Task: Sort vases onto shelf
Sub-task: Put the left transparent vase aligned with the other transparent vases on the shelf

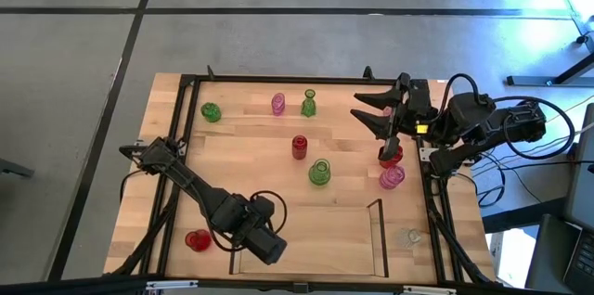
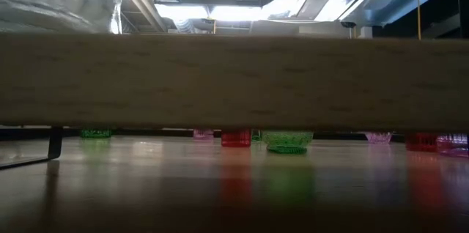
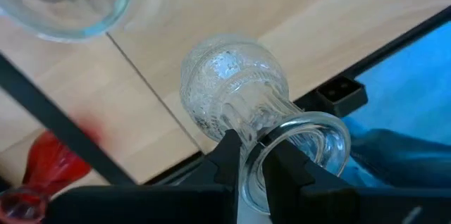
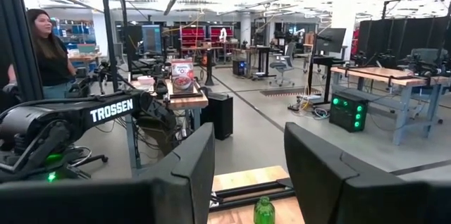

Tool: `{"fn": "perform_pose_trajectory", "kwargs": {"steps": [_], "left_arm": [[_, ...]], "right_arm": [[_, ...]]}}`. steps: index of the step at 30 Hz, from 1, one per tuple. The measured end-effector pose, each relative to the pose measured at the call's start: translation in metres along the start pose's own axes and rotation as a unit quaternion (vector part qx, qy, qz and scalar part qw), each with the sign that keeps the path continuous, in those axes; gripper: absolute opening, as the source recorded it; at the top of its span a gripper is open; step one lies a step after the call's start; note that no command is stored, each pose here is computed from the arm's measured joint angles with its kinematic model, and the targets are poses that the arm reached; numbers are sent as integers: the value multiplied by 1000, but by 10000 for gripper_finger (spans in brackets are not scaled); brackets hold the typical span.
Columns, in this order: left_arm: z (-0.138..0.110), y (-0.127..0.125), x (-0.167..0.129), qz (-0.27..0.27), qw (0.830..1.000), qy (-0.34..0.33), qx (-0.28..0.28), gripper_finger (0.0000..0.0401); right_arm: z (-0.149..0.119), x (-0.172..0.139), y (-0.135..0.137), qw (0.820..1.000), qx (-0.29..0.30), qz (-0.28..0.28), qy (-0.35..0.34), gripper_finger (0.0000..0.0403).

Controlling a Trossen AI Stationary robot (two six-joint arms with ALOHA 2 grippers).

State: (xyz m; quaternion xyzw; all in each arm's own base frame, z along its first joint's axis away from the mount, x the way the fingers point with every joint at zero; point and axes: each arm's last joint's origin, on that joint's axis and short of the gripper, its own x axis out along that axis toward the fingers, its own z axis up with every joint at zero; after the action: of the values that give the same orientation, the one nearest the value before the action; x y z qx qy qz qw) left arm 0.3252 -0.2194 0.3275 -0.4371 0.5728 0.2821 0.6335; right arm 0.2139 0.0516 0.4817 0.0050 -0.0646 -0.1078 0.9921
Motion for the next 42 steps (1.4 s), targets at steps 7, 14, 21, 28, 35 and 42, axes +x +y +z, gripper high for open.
{"fn": "perform_pose_trajectory", "kwargs": {"steps": [7,14,21,28,35,42], "left_arm": [[0,0,0,2,1000,3,2,30],[0,0,0,2,1000,1,2,74],[1,2,0,10,1000,0,7,84],[0,4,-1,15,1000,0,1,76],[-4,18,-36,-21,999,-33,-28,72],[-11,46,-85,-89,988,-119,-42,51]], "right_arm": [[0,0,0,1000,0,1,0,152],[0,0,0,1000,0,1,0,152],[0,0,0,1000,-1,0,0,152],[0,0,0,1000,-1,0,0,152],[0,0,0,1000,0,5,0,152],[-2,0,4,997,32,65,11,152]]}}
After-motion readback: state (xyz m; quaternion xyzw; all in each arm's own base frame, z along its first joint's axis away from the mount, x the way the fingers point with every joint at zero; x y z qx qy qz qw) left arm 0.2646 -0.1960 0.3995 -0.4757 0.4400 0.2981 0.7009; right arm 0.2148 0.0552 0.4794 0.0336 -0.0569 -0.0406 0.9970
